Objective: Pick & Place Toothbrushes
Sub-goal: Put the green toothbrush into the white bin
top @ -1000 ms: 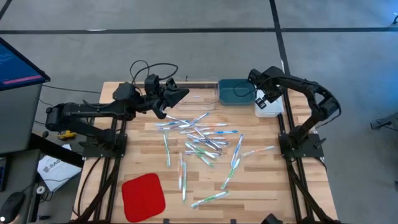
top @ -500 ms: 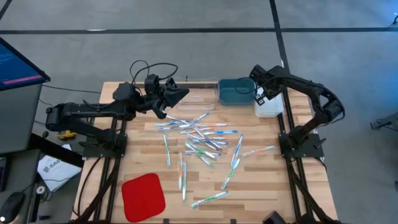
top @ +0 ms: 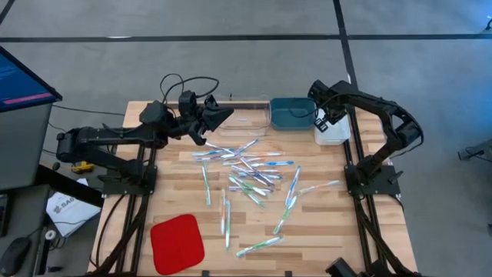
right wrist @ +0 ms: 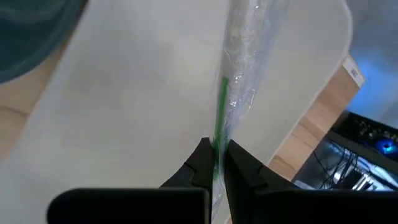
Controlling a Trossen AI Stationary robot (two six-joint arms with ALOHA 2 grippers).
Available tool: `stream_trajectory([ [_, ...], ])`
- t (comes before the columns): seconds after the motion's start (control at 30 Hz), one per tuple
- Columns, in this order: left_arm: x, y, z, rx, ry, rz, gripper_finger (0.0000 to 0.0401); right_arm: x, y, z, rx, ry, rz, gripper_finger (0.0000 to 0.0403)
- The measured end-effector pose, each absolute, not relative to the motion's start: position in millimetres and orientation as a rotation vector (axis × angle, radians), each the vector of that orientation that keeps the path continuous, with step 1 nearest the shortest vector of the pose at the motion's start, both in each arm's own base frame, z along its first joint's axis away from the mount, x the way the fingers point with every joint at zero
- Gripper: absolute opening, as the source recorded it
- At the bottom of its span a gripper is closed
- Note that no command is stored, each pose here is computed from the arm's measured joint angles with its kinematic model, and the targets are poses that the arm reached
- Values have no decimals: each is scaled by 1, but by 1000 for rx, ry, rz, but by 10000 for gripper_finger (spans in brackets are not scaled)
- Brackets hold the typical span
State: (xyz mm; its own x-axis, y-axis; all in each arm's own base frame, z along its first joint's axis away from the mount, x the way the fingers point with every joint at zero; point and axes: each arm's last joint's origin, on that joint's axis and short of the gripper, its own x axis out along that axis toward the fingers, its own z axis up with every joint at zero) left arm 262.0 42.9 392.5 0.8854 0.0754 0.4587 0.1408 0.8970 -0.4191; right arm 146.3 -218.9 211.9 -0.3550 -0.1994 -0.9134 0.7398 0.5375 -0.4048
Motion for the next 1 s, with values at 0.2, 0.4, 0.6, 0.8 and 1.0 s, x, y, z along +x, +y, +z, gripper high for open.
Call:
stream_trajectory([
  [0.2,262,43,393,-463,-490,-23,2,146,-219,212,459,1664,-1041,37],
  [0.4,262,43,393,-464,-492,-19,2,146,-219,212,458,1658,-1044,48],
  [0.6,262,43,393,-464,-491,-20,2,146,-220,212,460,1654,-1048,50],
  [0.8,262,43,393,-465,-491,-21,2,146,-219,212,464,1655,-1039,51],
  [1.0,262,43,393,-465,-491,-22,2,147,-219,212,481,1651,-1019,58],
])
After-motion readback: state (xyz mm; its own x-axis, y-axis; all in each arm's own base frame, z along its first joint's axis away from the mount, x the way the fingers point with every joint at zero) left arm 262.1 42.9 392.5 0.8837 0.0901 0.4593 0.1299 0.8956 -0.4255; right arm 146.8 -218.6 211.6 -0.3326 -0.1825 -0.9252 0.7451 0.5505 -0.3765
